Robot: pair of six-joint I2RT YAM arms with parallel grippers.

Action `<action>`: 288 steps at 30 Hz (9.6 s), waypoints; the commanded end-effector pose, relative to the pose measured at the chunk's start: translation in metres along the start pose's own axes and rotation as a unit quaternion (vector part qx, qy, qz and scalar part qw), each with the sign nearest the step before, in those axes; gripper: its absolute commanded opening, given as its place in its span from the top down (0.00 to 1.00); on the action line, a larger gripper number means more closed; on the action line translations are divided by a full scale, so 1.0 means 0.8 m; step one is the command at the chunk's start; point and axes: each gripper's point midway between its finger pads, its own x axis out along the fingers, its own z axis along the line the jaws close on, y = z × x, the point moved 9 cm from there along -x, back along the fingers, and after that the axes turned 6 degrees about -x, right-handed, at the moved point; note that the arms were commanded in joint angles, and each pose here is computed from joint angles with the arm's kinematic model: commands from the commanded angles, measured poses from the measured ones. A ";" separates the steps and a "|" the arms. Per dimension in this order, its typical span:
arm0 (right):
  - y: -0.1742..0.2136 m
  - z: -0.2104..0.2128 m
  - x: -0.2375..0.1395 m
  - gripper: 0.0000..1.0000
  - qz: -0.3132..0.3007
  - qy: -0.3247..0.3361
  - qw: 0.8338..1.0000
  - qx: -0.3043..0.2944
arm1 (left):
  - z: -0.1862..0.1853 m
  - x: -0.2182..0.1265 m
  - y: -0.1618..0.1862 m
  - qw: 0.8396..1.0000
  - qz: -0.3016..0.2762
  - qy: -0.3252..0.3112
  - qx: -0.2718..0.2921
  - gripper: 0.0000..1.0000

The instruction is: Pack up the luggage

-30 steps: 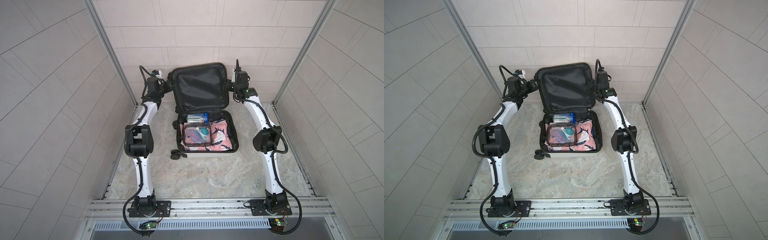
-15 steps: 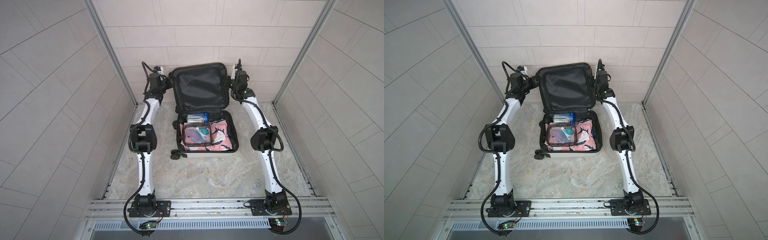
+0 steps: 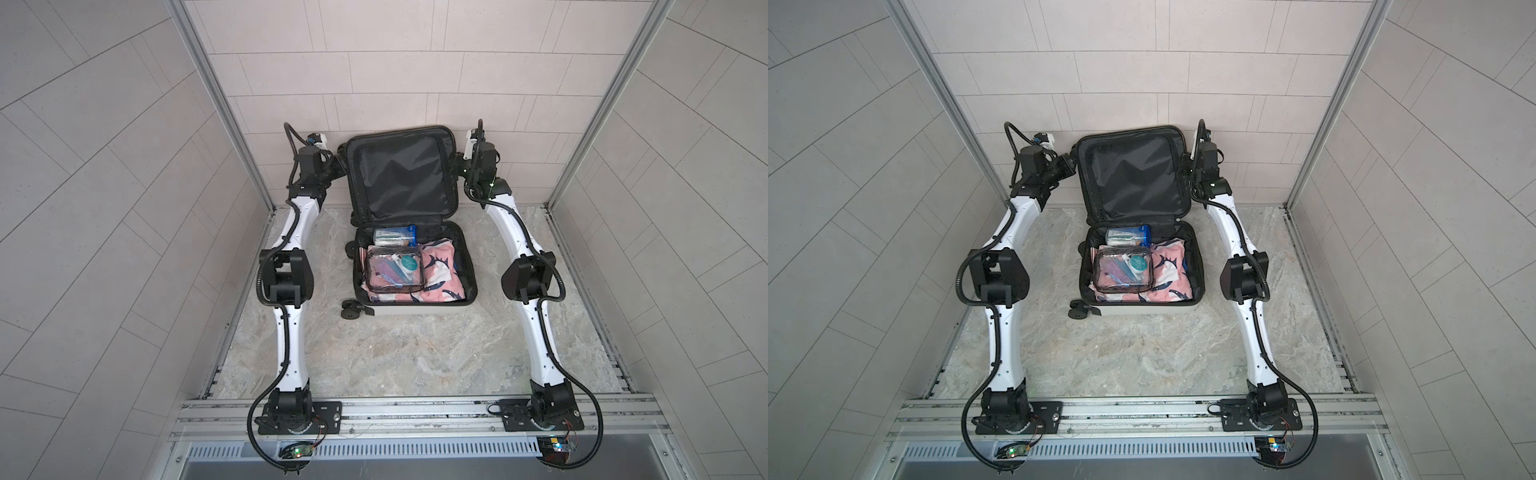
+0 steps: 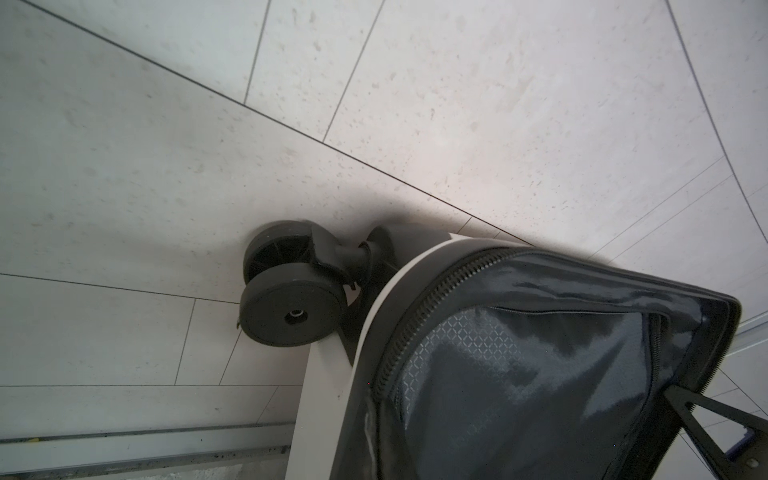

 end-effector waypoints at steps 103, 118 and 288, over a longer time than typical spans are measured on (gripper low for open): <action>0.324 -0.017 -0.432 0.34 0.399 0.136 0.903 0.081 | 0.023 -0.340 0.178 0.925 0.288 -0.234 -0.078 0.51; 0.340 -0.027 -0.385 0.27 0.392 0.117 0.901 0.149 | -0.022 -0.333 0.249 0.904 0.387 -0.164 -0.079 0.58; 0.158 0.066 -0.309 0.79 0.408 0.037 0.905 -0.116 | 0.028 -0.320 0.322 0.969 0.201 -0.108 -0.099 0.50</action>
